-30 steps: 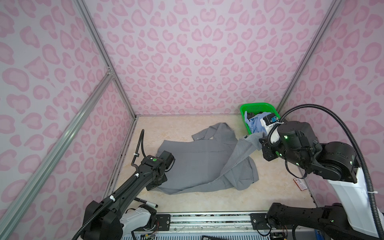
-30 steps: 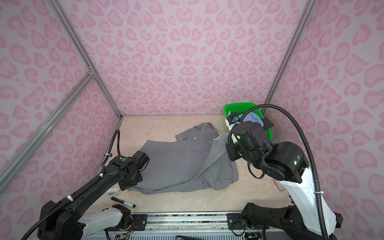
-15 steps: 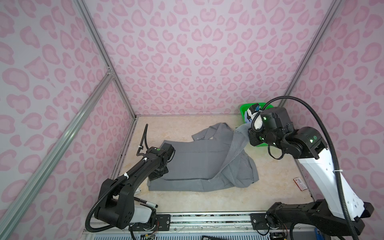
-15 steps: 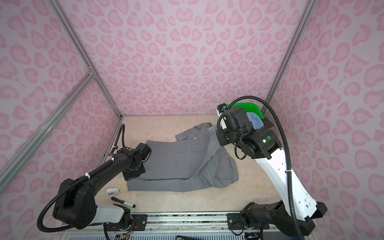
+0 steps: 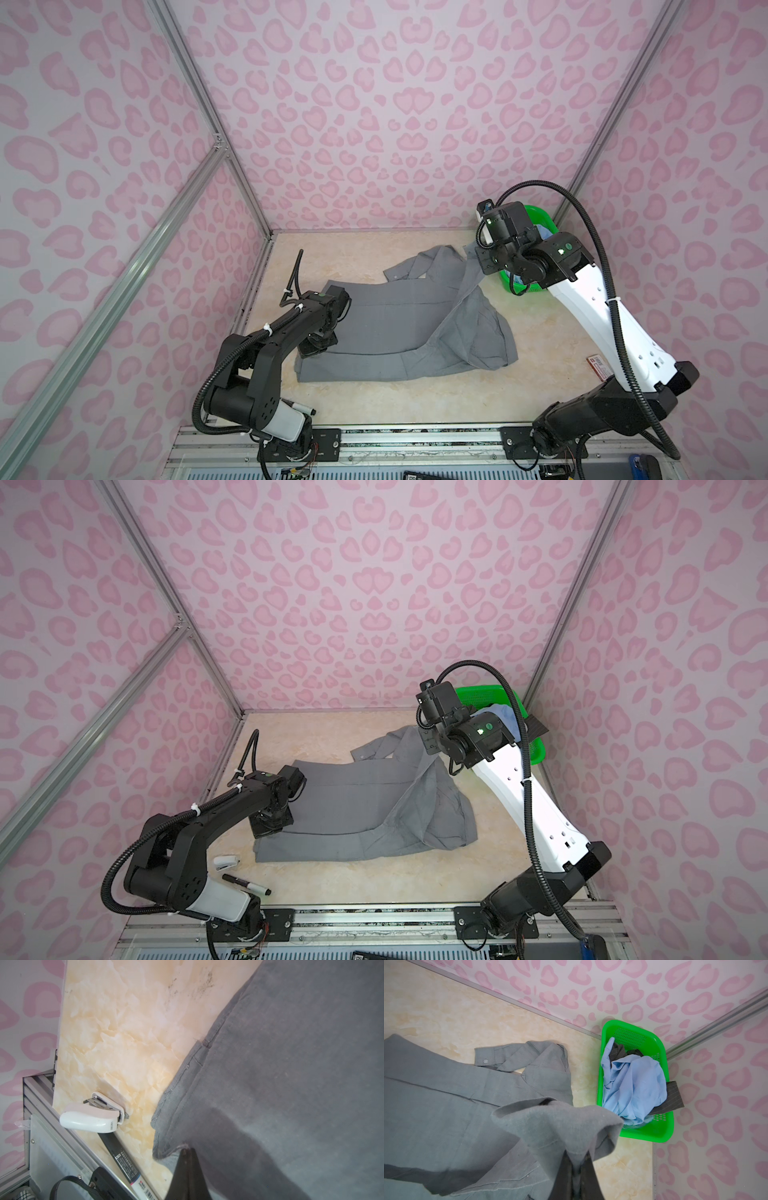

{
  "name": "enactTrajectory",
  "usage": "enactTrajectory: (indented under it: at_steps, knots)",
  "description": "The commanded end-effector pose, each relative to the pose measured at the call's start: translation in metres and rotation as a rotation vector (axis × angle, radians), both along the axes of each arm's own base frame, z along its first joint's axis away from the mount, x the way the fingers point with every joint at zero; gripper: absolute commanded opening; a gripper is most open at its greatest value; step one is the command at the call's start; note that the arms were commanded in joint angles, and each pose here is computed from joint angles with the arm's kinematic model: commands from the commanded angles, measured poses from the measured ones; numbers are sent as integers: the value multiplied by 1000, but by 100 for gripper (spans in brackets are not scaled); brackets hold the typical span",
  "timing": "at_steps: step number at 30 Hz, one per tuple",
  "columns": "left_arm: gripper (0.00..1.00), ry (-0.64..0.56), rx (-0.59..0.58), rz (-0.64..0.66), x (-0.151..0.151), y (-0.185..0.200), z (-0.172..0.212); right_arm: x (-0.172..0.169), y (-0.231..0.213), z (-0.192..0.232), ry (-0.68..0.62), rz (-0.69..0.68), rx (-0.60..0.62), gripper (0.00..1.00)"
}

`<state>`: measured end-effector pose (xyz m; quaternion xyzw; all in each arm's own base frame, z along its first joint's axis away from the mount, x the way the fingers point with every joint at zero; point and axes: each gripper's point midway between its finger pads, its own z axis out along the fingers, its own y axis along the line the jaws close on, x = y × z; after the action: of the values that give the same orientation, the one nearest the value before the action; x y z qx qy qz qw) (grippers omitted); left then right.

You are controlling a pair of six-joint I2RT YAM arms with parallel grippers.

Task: Fold and stack the long sleeve shirts
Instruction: 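Carry the raised grey corner with the right gripper over the shirt toward the basket, then open the right gripper to drop the corner onto the shirt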

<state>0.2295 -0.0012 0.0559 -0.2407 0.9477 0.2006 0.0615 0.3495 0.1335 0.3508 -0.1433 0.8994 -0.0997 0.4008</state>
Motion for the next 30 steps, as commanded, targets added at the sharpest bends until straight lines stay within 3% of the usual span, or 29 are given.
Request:
enactTrajectory:
  at_steps: [1,9,19,22,24,28,30]
  knots:
    - [1,-9,7,-15,6,0,1,9,-6,2,-29,-49,-26,0]
    - [6,-1,-2,-17,0,0,-5,24,18,-29,51,-7,77,0]
    - [8,-4,-4,-20,-2,1,-6,67,19,-75,134,-101,38,0]
    - [9,-3,-5,-19,-2,1,-6,77,20,-82,154,-110,39,5]
    - [10,-4,-7,-20,-2,0,-6,77,22,-85,186,-107,32,14]
    - [11,-6,-12,-21,-1,-1,-6,76,21,-70,173,-116,76,52]
    - [11,-4,-16,-22,-1,-2,-7,71,17,-58,142,-118,92,61]
